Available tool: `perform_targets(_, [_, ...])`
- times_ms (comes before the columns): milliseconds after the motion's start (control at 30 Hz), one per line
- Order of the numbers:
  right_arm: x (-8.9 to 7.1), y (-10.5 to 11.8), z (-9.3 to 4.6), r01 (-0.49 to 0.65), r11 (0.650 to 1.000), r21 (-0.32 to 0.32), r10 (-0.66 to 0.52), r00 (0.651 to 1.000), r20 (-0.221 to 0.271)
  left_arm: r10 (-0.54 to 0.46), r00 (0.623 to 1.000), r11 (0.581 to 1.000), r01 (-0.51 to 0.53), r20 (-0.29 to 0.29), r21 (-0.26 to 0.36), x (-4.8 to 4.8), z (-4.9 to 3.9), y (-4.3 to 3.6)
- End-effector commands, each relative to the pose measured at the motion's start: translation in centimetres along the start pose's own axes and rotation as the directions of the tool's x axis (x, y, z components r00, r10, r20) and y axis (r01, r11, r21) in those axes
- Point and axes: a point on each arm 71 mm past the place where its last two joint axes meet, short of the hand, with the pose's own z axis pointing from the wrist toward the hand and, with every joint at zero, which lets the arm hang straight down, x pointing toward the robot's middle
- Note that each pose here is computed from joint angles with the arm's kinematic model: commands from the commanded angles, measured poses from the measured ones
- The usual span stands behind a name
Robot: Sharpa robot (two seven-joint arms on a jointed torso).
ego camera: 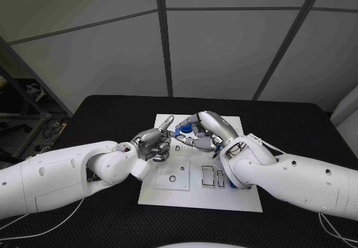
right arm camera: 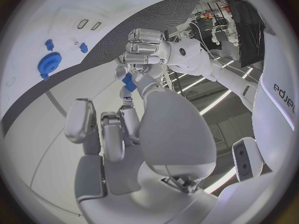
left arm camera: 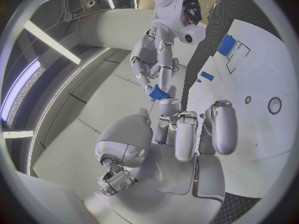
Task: Assemble the parts on the task board
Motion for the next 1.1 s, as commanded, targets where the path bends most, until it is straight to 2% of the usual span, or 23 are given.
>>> perform_targets(33, [-0.01,0.0,-0.01,0.0,1.0,-0.002,0.0,1.0,-0.01,0.003,1.0,1.0,-0.002,-0.021,0.018,0.17,-0.02,-0.24])
perform_targets(1100, [-0.25,-0.09,-0.3,0.003,1.0,0.006,-0.003,1.0,-0.006,0.003,1.0,1.0,-0.003,-0.016,0.014,-0.05,-0.09,-0.24])
